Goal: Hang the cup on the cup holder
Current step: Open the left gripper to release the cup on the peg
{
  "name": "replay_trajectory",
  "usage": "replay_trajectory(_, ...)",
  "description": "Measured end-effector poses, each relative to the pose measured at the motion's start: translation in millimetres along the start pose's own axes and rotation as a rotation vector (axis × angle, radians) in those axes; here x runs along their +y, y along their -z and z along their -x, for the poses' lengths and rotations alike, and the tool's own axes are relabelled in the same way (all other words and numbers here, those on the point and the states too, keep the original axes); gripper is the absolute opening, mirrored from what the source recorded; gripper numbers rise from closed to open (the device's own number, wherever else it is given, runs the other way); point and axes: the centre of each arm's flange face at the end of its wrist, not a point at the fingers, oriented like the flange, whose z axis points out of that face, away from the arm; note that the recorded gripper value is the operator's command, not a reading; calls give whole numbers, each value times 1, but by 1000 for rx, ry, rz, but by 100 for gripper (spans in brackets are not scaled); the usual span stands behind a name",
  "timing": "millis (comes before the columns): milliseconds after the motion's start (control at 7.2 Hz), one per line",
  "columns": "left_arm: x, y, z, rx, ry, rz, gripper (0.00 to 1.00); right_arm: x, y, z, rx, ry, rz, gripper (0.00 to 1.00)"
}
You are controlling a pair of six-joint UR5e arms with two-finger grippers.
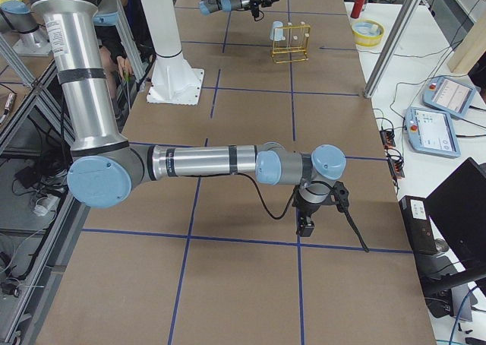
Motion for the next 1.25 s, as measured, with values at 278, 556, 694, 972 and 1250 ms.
replay_trajectory(278,5,2,-1,102,326,-55,100,0,0,0,0,0,0,100)
replay_trajectory(556,4,6,-5,228,647,-83,100,0,0,0,0,0,0,100)
replay_trajectory(694,7,8,-6,286,787,-87,100,0,0,0,0,-1,0,100)
replay_trajectory(972,10,10,-6,360,1085,-61,100,0,0,0,0,-1,0,100)
replay_trajectory(1250,4,16,-1,488,1367,-48,100,0,0,0,0,-1,0,100)
